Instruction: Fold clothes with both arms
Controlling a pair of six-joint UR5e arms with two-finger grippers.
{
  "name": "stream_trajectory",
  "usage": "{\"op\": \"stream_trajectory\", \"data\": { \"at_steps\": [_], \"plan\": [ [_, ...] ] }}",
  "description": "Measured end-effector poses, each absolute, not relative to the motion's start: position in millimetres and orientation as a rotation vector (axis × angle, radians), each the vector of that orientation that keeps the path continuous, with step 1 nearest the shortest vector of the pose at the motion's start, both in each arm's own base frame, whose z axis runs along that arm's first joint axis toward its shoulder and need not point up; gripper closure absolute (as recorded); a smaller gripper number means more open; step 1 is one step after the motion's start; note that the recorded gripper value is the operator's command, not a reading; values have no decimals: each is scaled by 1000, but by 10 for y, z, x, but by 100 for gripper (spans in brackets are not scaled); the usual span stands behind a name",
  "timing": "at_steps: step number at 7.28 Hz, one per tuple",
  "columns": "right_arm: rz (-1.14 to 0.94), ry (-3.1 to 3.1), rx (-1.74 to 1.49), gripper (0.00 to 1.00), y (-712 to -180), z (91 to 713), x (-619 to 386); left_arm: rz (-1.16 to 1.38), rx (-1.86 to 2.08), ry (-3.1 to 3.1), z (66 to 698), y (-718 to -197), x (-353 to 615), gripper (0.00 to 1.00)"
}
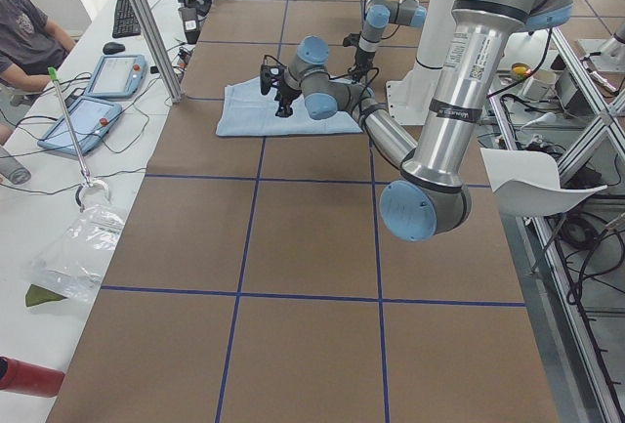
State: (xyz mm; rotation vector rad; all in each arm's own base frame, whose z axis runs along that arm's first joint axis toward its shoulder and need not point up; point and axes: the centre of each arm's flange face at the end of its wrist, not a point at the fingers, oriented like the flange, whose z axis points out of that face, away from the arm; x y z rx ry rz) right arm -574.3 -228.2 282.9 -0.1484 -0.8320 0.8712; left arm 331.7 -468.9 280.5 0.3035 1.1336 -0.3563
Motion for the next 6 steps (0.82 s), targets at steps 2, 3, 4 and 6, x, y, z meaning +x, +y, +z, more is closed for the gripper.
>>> {"op": "stream_trajectory", "data": {
  "at_steps": [2,3,4,6],
  "plan": [
    [872,-833,-150,100,-2275,2790,-5667,-406,252,1154,2776,-4638,3395,40],
    [872,-824,-147,100,-2265,2761,-5605,-462,192,1176,2737,-4560,3509,40],
    [871,-817,-146,100,-2252,2739,-5558,-532,114,1201,2681,-4410,3686,40],
    [868,-813,-146,100,-2237,2728,-5533,-664,-8,1219,2601,-3958,4106,41]
  ]
}}
